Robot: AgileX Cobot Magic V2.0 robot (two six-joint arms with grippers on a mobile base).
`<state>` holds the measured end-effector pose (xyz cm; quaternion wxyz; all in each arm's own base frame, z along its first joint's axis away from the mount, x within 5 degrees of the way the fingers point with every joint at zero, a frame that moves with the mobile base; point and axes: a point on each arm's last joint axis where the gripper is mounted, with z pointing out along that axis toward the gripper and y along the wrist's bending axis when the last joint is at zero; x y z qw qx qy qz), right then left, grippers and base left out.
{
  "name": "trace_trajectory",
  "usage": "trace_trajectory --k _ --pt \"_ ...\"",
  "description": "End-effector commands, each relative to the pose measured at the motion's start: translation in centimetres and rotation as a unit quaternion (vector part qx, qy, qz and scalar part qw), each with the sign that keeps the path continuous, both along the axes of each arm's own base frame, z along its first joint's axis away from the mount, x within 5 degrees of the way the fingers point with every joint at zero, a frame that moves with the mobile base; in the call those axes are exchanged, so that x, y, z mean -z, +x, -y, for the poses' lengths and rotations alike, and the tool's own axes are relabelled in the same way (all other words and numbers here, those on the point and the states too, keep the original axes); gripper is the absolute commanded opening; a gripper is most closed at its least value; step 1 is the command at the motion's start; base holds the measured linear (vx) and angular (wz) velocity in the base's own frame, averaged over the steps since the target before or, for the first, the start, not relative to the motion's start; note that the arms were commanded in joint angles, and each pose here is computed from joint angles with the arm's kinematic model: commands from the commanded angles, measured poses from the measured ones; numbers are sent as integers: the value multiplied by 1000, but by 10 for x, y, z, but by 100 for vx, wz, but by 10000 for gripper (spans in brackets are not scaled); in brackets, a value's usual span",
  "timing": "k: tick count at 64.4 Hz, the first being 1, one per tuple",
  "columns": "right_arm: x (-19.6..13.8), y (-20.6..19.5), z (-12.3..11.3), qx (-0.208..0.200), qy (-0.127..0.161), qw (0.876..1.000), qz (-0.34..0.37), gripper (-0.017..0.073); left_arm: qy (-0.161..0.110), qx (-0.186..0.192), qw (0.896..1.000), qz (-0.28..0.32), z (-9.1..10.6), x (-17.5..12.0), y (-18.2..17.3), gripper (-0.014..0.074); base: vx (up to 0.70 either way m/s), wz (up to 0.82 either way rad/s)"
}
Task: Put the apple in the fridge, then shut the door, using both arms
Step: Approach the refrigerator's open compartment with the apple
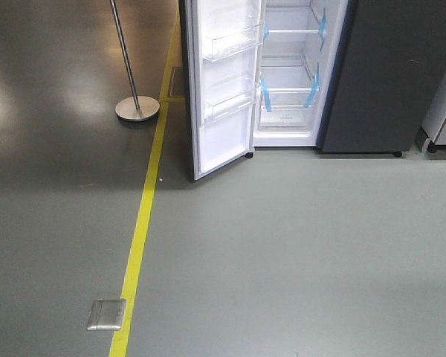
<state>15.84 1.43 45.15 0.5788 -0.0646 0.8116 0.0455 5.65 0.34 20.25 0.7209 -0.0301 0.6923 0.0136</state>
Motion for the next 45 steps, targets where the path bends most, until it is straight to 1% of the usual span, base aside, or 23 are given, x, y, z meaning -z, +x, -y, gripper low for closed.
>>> trace_trajectory --k 1,45 --pt "-16 -2 1 6 5 998 56 98 -5 0 998 55 0 -14 -3 -6 17 -1" --pt "-16 -2 1 6 5 998 56 98 -5 0 998 55 0 -14 -3 -6 14 -3"
